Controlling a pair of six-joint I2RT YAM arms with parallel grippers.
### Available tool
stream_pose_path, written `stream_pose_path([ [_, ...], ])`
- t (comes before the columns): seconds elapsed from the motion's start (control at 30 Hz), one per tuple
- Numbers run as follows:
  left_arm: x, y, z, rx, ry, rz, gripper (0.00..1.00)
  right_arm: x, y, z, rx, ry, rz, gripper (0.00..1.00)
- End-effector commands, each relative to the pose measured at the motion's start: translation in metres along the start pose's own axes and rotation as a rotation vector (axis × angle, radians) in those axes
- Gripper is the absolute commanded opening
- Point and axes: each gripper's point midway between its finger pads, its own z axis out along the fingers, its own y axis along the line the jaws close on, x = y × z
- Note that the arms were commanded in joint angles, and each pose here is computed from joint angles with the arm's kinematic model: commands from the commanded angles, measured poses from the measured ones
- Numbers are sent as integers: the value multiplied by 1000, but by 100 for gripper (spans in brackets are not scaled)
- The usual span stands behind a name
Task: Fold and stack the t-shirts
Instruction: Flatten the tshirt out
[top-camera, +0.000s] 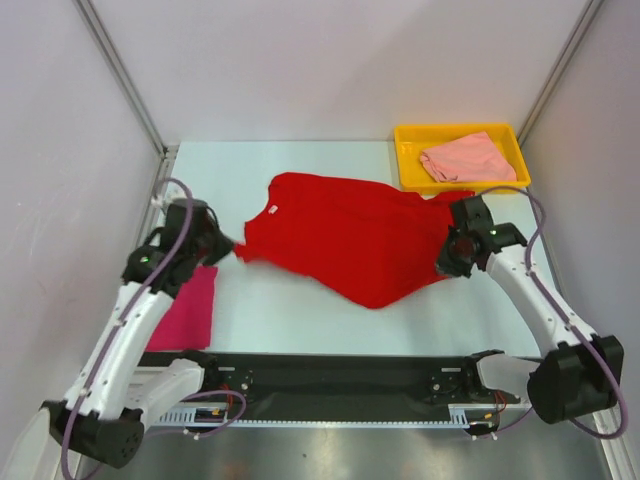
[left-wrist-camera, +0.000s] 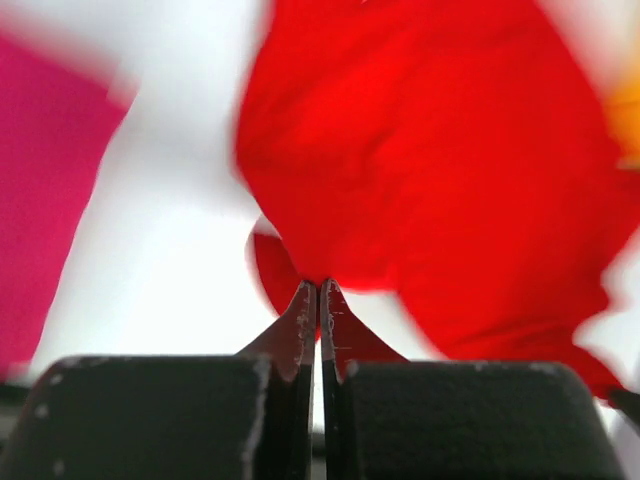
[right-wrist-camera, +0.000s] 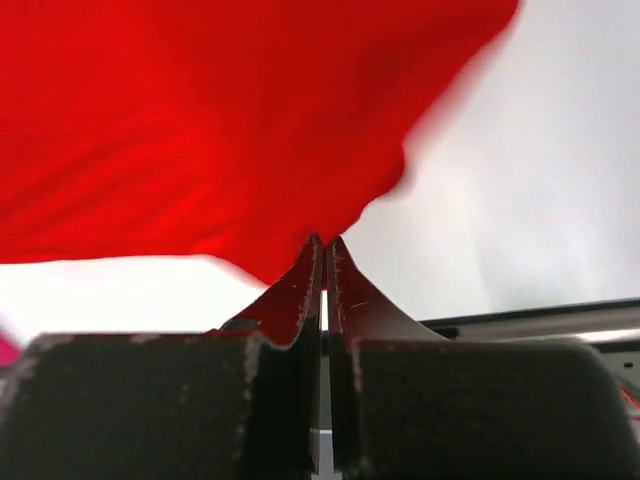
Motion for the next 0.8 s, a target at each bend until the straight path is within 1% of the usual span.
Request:
stream_pose_path([
  [0.0,-74,-46,-68,202,-267,164,0,-18,19,-59,-75,-91,-84,0],
  [0.07,-94,-80,-109,373,-349,184,0,-20,25,-85,-121,-114,-96,0],
  [0.1,-102,-89,-126,434,-396,222,0,-28,34,-107,-171,-155,-118,0],
  [0.13,-112,-100,-151,512,-469,230,0,-24,34,-119,-188,-150,-129,0],
  [0.17,-123,-108,-181,573,-535,260,0,-20,41,-138,-263,-169,-152,0],
  [0.2,-129,-111,-200,611,-582,280,0,-23,49,-160,-326,-212,-179,0],
  [0.23,-137,-117,-225,664,-649,303,0,-20,49,-172,-355,-227,-193,0],
  [0.27,-145,-117,-267,725,-745,315,0,-16,52,-188,-409,-242,-210,0],
  [0.33,-155,-115,-311,773,-871,357,0,-12,52,-228,-509,-321,-253,0],
  [0.37,-160,-108,-352,811,-969,369,0,-4,53,-248,-577,-348,-275,0],
  [0.4,-162,-105,-370,829,-1014,372,1,-1,53,-261,-616,-373,-291,0],
  [0.43,-161,-104,-394,877,-1065,388,0,-1,55,-284,-672,-420,-302,0],
  [0.47,-162,-97,-428,914,-1147,397,0,5,58,-297,-722,-423,-317,0],
  [0.5,-161,-96,-445,942,-1182,410,0,9,59,-309,-755,-429,-332,0],
  [0.53,-160,-88,-482,991,-1258,404,0,11,60,-328,-802,-457,-350,0],
  [0.57,-160,-86,-496,1006,-1294,419,0,18,64,-341,-853,-451,-373,0],
  [0.63,-162,-89,-521,1051,-1345,445,0,23,67,-367,-936,-488,-409,0],
  [0.67,-160,-79,-550,1086,-1414,448,0,29,67,-392,-998,-529,-436,0],
  [0.73,-163,-82,-569,1120,-1458,468,0,34,66,-416,-1054,-570,-472,0],
  [0.77,-160,-69,-596,1157,-1525,464,0,37,65,-433,-1089,-604,-491,0],
])
